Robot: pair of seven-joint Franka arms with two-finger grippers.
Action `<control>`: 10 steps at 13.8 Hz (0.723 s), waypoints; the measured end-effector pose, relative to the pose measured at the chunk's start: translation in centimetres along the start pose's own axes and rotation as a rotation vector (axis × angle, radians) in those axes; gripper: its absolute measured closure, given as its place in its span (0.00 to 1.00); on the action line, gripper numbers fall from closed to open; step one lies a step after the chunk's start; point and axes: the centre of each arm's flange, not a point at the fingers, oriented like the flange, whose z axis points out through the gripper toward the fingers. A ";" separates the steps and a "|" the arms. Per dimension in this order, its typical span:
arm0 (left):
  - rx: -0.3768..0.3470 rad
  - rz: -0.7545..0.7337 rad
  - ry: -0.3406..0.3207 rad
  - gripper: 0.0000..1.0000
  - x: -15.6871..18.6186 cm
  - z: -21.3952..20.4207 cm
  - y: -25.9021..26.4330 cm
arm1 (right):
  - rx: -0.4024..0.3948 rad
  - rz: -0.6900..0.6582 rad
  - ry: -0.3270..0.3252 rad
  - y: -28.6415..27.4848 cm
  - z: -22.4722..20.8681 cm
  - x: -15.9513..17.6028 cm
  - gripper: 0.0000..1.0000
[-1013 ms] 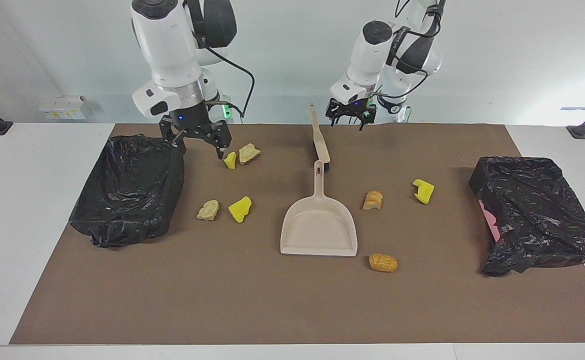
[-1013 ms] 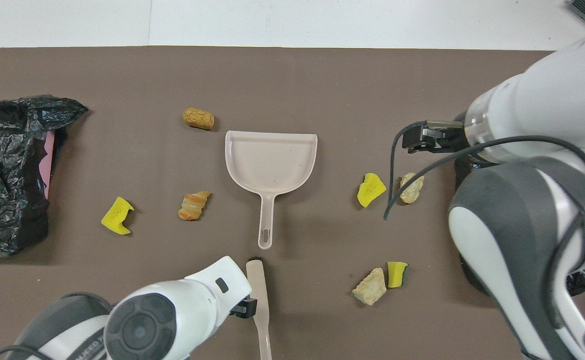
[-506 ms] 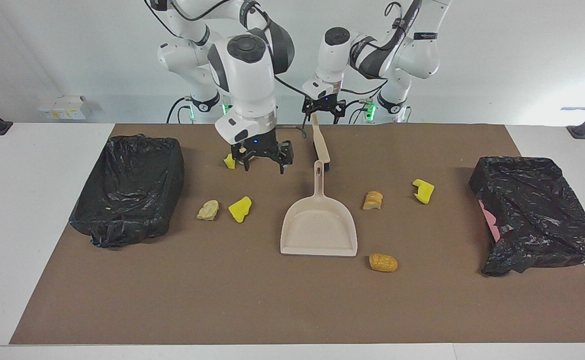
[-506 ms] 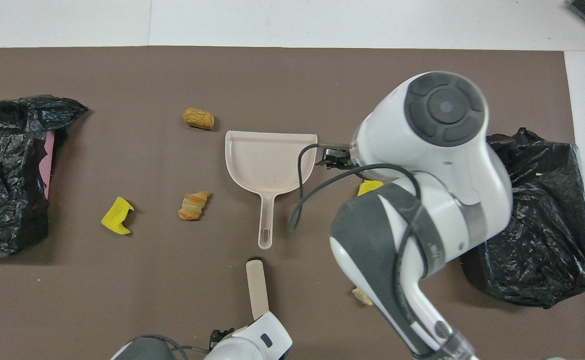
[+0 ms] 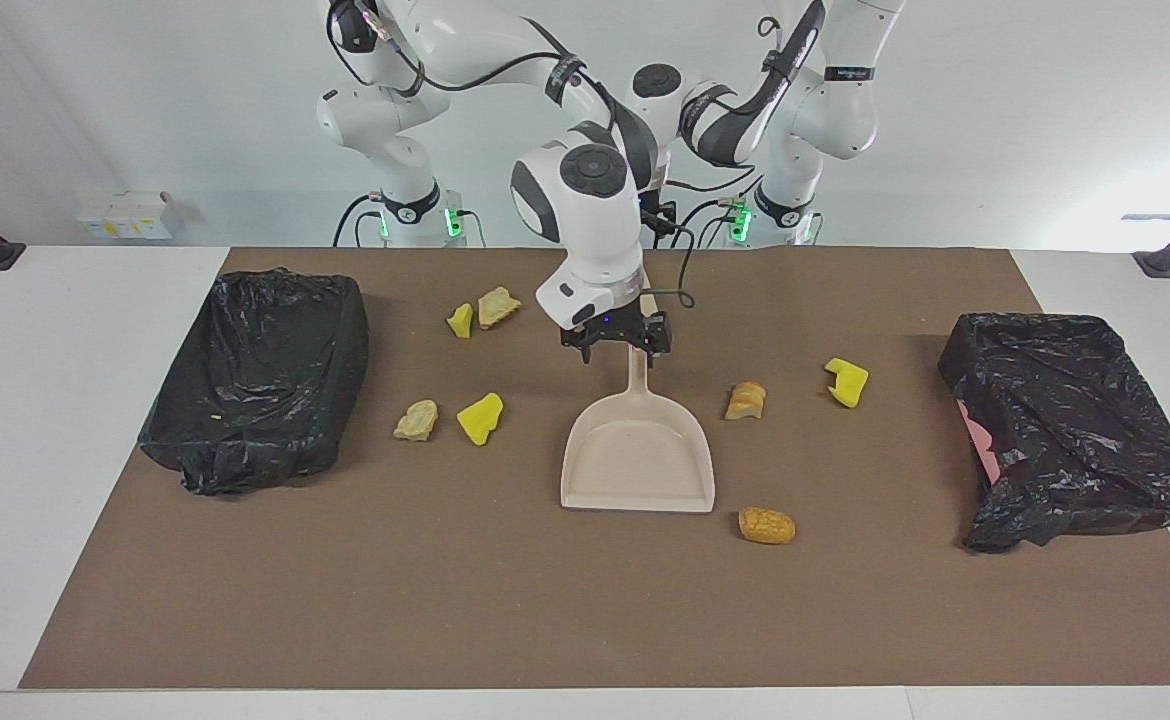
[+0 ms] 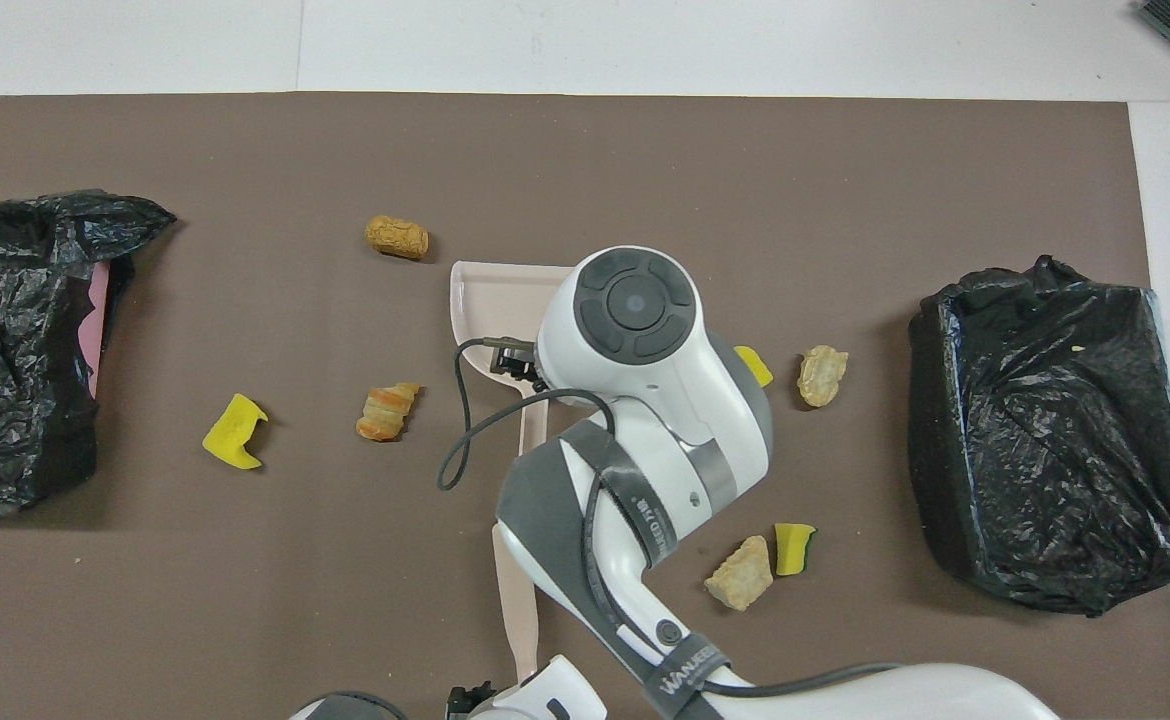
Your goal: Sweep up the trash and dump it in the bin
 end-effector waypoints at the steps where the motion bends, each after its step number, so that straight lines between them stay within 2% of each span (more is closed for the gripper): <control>1: 0.000 -0.003 0.000 0.07 0.1 0.2 0.0 | 0.007 -0.014 0.006 -0.7 1.4 -0.7 0.00; 3: 0.001 -0.006 -0.001 0.37 0.1 0.3 0.0 | 0.011 -0.037 0.012 -1.4 4.1 -2.3 0.00; 6: 0.003 -0.012 -0.005 0.72 0.3 0.5 -0.1 | 0.000 -0.044 0.005 -0.9 6.1 -3.4 0.00; 7: 0.005 -0.017 -0.006 0.74 0.4 0.6 -0.2 | -0.005 -0.043 0.000 -0.6 6.3 -3.5 0.00; 8: 0.005 -0.025 -0.007 0.74 0.6 0.6 -0.4 | -0.012 -0.041 -0.005 -0.2 6.4 -3.7 0.07; 9: 0.006 -0.036 -0.009 0.74 1.0 0.6 -0.7 | -0.017 -0.041 -0.009 0.1 6.6 -4.0 0.08; 10: 0.009 -0.049 -0.013 0.74 1.4 0.6 -1.1 | -0.020 -0.045 -0.012 0.3 6.6 -4.2 0.18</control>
